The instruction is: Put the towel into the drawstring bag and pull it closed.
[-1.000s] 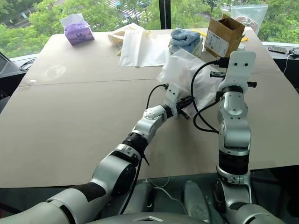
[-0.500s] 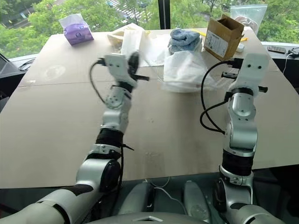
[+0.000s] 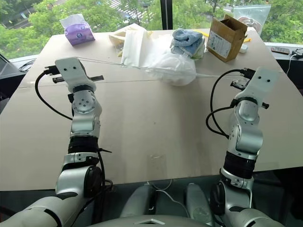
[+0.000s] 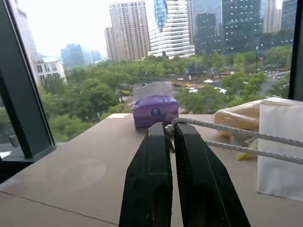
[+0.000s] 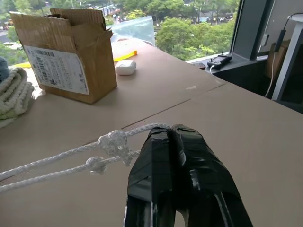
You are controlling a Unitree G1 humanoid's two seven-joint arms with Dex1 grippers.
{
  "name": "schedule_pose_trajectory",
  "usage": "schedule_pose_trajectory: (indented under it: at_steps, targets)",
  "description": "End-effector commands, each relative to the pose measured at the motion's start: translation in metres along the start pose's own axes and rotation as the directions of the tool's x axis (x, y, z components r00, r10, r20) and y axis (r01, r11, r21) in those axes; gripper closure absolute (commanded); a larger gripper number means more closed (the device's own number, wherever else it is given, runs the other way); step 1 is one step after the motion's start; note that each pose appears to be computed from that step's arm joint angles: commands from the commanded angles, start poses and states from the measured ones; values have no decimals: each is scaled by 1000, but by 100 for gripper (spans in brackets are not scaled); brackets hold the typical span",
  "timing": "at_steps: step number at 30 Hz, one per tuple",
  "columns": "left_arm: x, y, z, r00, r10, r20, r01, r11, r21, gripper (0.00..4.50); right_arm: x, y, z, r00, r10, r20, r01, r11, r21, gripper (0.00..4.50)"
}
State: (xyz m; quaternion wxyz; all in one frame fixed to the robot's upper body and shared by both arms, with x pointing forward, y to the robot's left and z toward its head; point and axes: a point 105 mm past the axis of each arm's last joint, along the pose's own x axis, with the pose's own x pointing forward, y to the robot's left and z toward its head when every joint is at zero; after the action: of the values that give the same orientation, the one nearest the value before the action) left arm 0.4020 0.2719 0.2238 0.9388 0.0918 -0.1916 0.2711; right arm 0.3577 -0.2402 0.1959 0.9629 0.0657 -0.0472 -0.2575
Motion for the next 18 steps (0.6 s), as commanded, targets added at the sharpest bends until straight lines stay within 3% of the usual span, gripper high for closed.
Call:
schedule_pose_trajectory:
  at_steps: [1,10,18]
  targets:
    - [10,68,4,964,265,17,-266,961,82,444,3,-55,9,969,-247,31,246,969,26,450]
    - [1,101,-7,874,486,-14,-471,853,225,444,-5,-91,4,893,-449,-4,448,889,93,450]
    - [-8,124,-14,760,649,-42,-612,735,291,444,-8,-98,1,868,-496,-37,495,856,148,450]
